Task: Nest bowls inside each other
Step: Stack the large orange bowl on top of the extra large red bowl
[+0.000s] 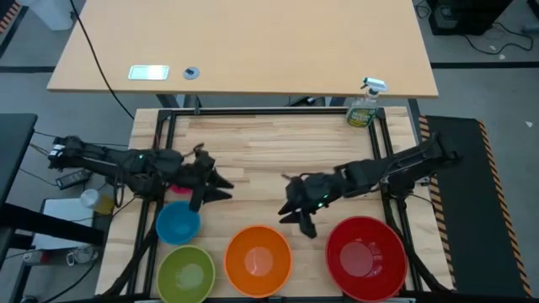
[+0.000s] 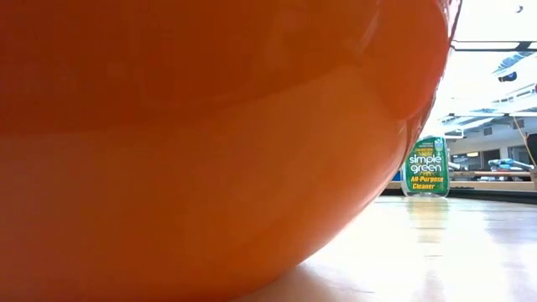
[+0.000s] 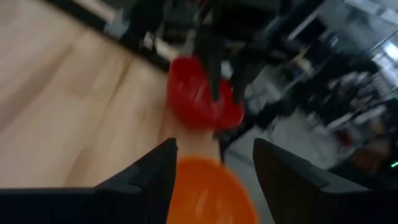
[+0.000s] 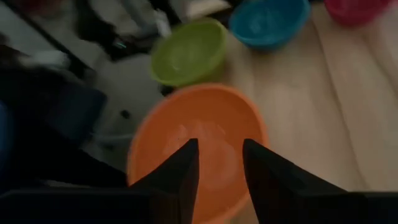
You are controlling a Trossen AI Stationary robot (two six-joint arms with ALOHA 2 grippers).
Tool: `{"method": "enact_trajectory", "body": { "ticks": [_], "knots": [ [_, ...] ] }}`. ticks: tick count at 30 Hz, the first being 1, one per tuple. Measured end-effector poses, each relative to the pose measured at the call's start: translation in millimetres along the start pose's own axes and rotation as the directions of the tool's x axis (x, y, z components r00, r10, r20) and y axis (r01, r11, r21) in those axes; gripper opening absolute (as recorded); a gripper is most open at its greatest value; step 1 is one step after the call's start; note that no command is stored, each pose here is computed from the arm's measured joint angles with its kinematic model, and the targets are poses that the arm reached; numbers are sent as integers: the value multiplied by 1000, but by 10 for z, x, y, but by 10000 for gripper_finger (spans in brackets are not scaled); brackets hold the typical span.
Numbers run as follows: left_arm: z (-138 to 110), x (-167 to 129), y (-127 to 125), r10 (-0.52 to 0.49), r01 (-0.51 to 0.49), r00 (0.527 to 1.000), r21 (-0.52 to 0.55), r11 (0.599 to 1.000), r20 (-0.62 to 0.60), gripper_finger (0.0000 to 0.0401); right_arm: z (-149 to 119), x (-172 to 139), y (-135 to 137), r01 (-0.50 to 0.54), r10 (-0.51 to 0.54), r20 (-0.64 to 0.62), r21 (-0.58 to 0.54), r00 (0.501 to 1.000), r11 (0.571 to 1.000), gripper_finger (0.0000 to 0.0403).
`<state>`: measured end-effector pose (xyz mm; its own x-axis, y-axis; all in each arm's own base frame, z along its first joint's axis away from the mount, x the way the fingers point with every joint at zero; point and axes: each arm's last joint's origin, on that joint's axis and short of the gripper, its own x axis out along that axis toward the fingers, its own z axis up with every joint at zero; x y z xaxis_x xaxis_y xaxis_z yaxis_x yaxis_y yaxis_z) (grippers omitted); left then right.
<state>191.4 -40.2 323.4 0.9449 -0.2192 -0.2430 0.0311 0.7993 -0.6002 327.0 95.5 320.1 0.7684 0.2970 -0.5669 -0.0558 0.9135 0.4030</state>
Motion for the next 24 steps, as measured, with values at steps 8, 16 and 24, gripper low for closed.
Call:
{"method": "enact_trajectory", "body": {
  "ticks": [8,16,24],
  "knots": [
    [-280,-27,-27,114,-108,978,49,993,-175,193,-162,516,-71,131,-110,-168,116,980,985,133],
    [-350,-51,24,191,-184,955,52,982,-226,193,-365,923,-260,84,-9,-343,206,939,975,178],
    [-414,-109,152,411,-392,888,126,911,-207,193,-493,1132,-390,145,-53,-395,208,917,967,258]
  ]
}}
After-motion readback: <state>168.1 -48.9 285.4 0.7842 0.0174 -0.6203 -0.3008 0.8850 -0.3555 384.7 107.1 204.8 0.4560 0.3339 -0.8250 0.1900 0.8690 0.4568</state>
